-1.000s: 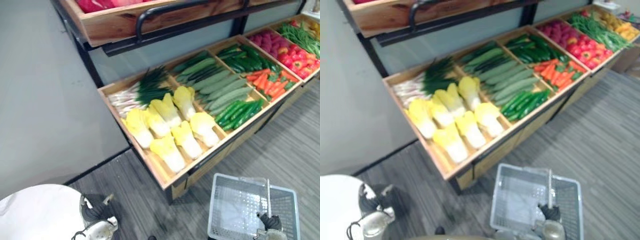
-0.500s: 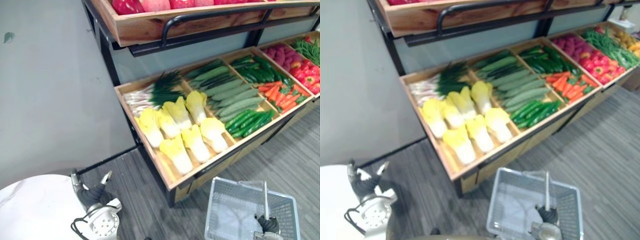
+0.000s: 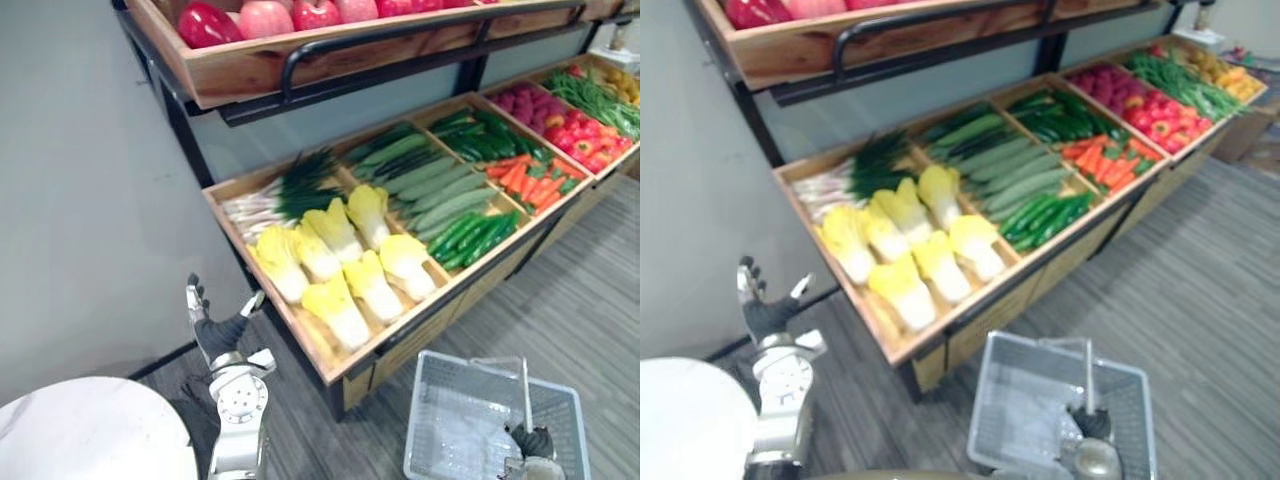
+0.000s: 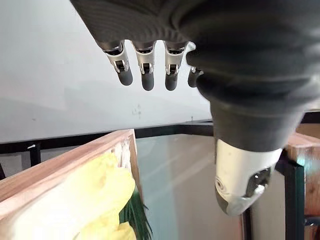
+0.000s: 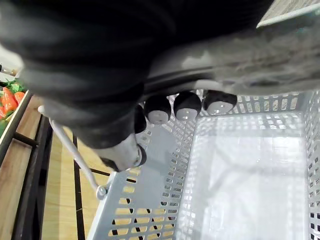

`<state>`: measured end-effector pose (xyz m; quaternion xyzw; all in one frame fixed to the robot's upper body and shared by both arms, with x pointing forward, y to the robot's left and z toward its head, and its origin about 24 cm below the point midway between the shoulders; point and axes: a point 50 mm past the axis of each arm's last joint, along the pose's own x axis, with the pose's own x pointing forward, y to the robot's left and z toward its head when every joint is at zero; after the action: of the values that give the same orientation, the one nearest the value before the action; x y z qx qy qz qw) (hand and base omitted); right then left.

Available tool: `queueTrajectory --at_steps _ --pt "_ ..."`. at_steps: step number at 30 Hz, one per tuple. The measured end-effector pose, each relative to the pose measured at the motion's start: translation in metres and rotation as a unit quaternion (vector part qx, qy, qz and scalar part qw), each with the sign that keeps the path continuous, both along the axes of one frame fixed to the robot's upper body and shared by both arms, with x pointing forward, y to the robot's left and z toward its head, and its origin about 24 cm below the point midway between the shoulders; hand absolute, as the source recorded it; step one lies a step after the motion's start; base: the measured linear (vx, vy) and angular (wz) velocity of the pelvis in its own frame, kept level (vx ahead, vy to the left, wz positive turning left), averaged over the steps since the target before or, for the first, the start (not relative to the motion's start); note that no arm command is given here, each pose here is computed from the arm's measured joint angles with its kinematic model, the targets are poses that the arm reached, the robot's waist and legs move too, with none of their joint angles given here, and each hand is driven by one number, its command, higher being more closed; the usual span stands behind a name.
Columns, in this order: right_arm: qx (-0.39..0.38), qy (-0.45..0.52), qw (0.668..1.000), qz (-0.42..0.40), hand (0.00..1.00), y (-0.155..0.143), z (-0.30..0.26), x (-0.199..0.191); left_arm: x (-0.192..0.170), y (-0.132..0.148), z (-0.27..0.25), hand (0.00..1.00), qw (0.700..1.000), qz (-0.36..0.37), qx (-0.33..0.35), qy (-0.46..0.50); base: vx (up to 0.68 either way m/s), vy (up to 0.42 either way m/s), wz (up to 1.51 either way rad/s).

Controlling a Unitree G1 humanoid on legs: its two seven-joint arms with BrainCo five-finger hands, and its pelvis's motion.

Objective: Pick vegetable in the basket

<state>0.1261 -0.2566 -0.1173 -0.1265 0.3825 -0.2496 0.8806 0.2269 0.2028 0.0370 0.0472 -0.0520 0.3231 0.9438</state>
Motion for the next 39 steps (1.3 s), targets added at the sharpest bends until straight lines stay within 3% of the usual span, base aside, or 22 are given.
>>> queueTrajectory --at_steps 15,39 --pt "-0.014 -0.020 1.000 0.007 1.00 0.004 0.006 0.020 0.028 -0.023 -0.021 0.00 0.996 -0.032 -0.071 0.045 0.00 -0.002 -0.08" --pt "-0.029 -0.037 0.999 0.001 1.00 0.005 0.012 0.034 0.042 -0.085 -0.011 0.00 0.981 -0.176 -0.068 0.038 0.00 -0.004 -0.03"
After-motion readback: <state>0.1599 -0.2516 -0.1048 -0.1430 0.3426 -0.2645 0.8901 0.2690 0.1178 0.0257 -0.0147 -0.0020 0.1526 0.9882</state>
